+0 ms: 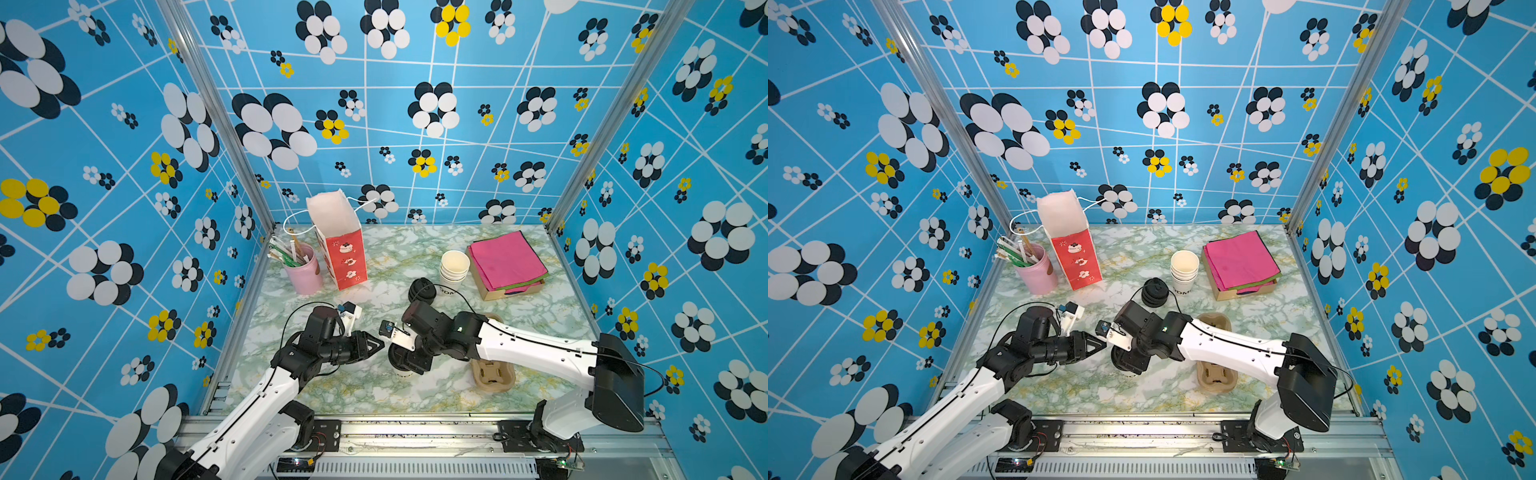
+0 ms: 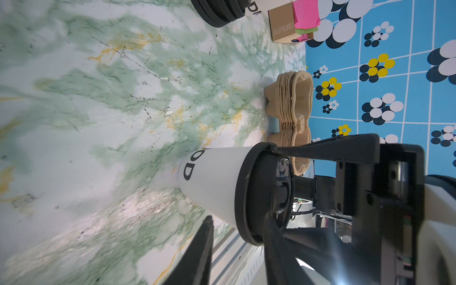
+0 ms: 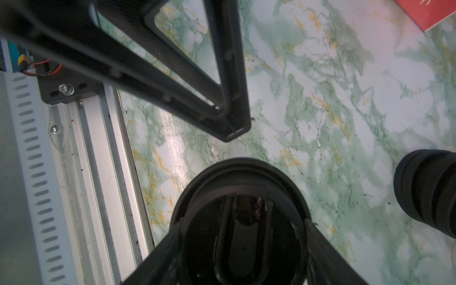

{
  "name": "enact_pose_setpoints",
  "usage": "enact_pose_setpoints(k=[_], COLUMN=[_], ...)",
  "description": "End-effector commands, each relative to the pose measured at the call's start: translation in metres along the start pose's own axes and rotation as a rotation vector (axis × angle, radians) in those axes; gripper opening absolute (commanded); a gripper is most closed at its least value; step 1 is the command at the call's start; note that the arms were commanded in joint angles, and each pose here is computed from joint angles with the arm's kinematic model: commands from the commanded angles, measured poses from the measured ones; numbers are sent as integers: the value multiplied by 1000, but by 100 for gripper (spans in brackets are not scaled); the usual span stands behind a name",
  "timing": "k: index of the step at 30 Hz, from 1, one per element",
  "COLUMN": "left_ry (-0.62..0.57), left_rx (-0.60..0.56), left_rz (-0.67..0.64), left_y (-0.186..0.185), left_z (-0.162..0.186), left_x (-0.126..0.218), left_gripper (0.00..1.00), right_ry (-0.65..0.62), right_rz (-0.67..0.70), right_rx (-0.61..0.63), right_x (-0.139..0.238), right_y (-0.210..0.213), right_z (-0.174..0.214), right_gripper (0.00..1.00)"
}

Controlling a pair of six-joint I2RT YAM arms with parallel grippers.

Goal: Pack the takeout coffee

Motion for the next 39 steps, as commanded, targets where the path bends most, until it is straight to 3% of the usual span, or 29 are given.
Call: enact_pose_setpoints(k=[1,19,30,39], left_ry=[34,96,110,153], left_rx=[-2,-8,17,52], left_rz=[19,-17,-205,-347], left_y=[1,3,28,51], left_z=[3,6,13,23], left_x=[-7,-28,-28,-29], left_gripper=[32,19,7,5], right_ry=[110,118,134,153], right_rz=[-33,-47,-57,-68], right_rx=[-9,-18,-20,-27], right_x=[-11,-13,-16,-18], right_y=[6,8,10,13], right_z=[17,19,23,29], right_gripper=[70,67,65,64])
Point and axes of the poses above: each gripper's point midway between its finger pads, its own x axis back along the fingers, its own y axis along the line the jaws close on, z = x × y, the point moved 7 cm from there along x, back along the fingers, and after that the axes turned 13 degrees about x, right-handed, at the moved point
